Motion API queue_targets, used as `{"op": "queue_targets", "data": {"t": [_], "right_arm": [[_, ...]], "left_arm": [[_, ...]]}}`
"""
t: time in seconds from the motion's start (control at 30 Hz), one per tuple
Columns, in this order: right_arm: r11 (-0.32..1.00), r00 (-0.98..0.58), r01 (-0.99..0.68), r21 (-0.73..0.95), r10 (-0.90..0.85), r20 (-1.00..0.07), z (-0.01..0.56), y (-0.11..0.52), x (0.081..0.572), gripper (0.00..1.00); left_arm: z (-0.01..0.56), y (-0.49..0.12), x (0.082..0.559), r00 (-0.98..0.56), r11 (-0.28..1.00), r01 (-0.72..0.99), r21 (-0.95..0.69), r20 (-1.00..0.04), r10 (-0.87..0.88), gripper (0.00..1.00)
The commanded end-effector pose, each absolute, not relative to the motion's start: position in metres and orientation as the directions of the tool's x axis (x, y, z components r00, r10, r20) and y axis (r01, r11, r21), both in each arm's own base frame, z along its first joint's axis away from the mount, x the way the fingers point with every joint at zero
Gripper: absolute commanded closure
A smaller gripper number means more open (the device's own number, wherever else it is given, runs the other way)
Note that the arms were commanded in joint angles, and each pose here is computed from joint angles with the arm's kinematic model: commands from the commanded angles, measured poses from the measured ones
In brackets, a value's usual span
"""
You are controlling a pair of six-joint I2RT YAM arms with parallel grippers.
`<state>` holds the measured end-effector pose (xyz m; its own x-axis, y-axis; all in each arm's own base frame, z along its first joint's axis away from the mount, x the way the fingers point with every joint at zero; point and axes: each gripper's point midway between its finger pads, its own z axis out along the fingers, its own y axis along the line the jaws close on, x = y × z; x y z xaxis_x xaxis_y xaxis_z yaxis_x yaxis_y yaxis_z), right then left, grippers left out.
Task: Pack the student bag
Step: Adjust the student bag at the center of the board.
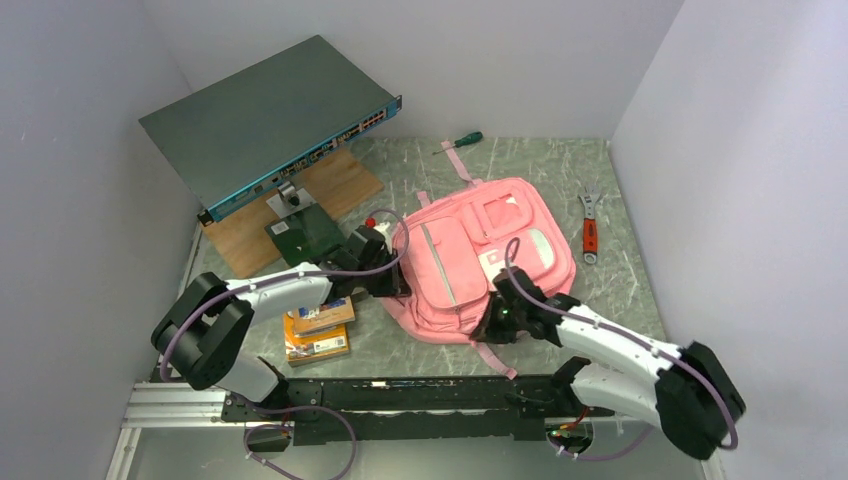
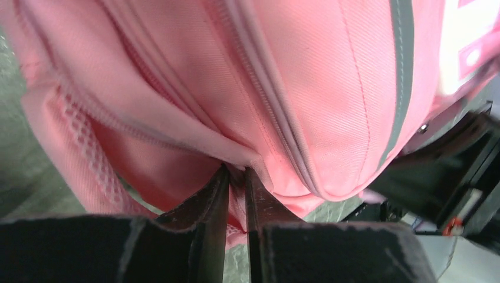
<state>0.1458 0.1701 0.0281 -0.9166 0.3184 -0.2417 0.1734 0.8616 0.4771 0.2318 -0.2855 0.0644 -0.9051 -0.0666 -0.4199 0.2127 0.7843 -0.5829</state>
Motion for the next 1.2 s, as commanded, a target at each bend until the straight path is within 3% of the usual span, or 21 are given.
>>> {"op": "queue_targets", "data": {"t": [0.0, 0.13, 0.2, 0.3, 0.37, 0.5, 0.67, 0.8, 0.97, 1.1, 1.17], "right_arm": [[0.54, -0.958, -0.08, 0.838, 0.191, -0.215, 0.137, 0.288, 0.154, 1.0], [0.552, -0.937, -0.043, 0.833, 0.266, -0.225, 0.129, 0.28, 0.171, 1.0], [0.565, -0.941, -0.015, 0.825, 0.272, -0.204, 0.116, 0.271, 0.171, 1.0], [0.609, -0.947, -0.017, 0.793, 0.245, -0.208, 0.104, 0.259, 0.166, 0.79], [0.66, -0.948, -0.035, 0.75, 0.216, -0.235, 0.101, 0.25, 0.163, 0.7], [0.795, -0.924, 0.004, 0.607, 0.235, -0.301, 0.096, 0.211, 0.161, 0.5], [0.86, -0.864, 0.166, 0.483, 0.363, -0.349, 0.092, 0.165, 0.17, 0.4], [0.841, -0.812, 0.29, 0.457, 0.468, -0.347, 0.079, 0.14, 0.176, 0.41], [0.805, -0.775, 0.296, 0.514, 0.517, -0.364, 0.075, 0.138, 0.184, 0.42], [0.817, -0.783, 0.287, 0.501, 0.501, -0.368, 0.07, 0.135, 0.18, 0.43], [0.822, -0.788, 0.281, 0.495, 0.492, -0.37, 0.067, 0.133, 0.177, 0.43]], "left_arm": [[0.087, -0.321, 0.226, -0.901, 0.678, 0.262, -0.686, -0.425, -0.082, 0.82], [0.091, -0.321, 0.221, -0.895, 0.683, 0.282, -0.674, -0.441, -0.065, 0.8], [0.095, -0.312, 0.222, -0.881, 0.714, 0.304, -0.63, -0.471, -0.04, 0.68], [0.112, -0.293, 0.226, -0.833, 0.756, 0.343, -0.558, -0.552, -0.03, 0.41], [0.126, -0.283, 0.225, -0.8, 0.762, 0.37, -0.531, -0.599, -0.029, 0.24], [0.147, -0.281, 0.215, -0.776, 0.732, 0.423, -0.534, -0.631, -0.012, 0.11], [0.151, -0.309, 0.183, -0.784, 0.698, 0.483, -0.529, -0.617, 0.075, 0.14], [0.136, -0.345, 0.152, -0.782, 0.683, 0.541, -0.491, -0.592, 0.194, 0.25], [0.111, -0.389, 0.13, -0.797, 0.67, 0.566, -0.48, -0.526, 0.297, 0.33], [0.088, -0.407, 0.125, -0.825, 0.71, 0.538, -0.454, -0.455, 0.335, 0.48], [0.08, -0.409, 0.125, -0.841, 0.729, 0.516, -0.45, -0.43, 0.33, 0.49]]}}
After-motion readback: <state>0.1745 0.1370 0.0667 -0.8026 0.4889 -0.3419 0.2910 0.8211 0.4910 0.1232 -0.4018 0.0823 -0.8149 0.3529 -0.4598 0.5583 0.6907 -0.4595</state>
